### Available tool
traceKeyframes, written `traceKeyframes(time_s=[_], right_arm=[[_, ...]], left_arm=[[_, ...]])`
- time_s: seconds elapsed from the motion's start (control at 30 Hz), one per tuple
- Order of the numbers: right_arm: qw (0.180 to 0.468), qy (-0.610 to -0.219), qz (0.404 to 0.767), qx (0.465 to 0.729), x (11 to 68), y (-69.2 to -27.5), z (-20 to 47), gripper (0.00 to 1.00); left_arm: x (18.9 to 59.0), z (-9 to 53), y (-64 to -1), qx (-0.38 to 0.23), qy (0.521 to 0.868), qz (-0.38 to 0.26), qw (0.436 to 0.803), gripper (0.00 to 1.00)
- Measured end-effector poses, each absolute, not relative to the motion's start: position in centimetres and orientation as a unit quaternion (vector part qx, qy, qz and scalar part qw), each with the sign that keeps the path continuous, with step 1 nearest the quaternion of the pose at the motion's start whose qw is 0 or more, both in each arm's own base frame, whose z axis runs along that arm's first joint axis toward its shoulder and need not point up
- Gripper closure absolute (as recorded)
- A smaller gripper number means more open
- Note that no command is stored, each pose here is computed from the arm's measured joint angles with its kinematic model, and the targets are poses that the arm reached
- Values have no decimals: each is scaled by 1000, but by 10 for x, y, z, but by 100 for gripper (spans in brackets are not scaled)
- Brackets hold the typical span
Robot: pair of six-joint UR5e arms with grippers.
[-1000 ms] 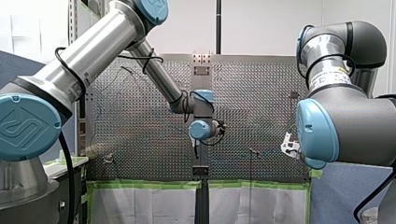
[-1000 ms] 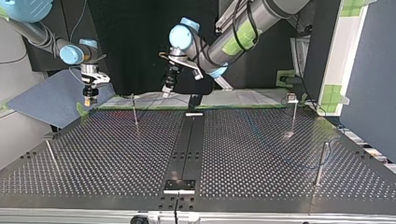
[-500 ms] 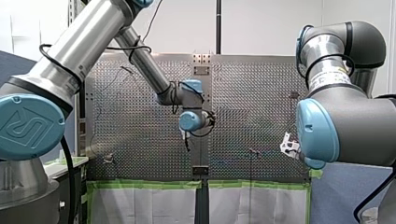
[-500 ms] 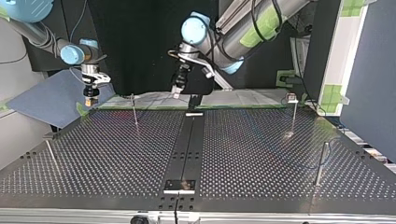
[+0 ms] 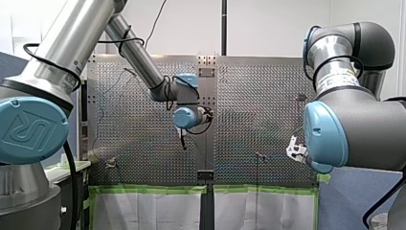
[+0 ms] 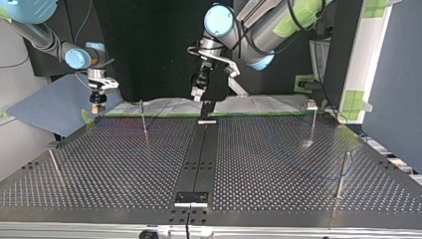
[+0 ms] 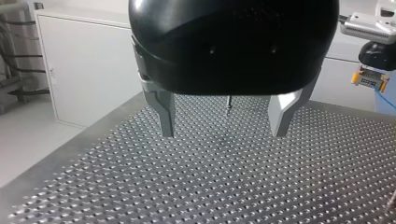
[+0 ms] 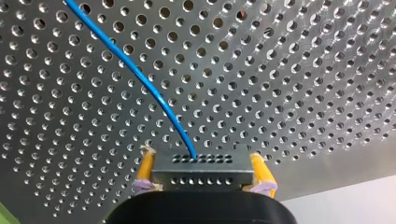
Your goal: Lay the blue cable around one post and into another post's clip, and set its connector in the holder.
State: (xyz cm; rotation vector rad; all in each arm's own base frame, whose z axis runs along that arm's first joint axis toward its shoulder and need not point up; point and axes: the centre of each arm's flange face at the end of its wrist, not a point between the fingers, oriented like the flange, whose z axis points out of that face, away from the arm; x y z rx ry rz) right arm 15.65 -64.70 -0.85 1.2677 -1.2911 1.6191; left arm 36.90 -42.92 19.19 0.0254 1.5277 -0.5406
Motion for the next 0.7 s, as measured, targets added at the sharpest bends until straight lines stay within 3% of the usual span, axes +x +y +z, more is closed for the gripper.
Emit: traceKeyframes(time_s=[0.7], right_arm=[[347, -497, 626, 491, 161, -646, -9, 100]], left_arm=[[336, 222, -370, -8, 662, -236, 712, 0]])
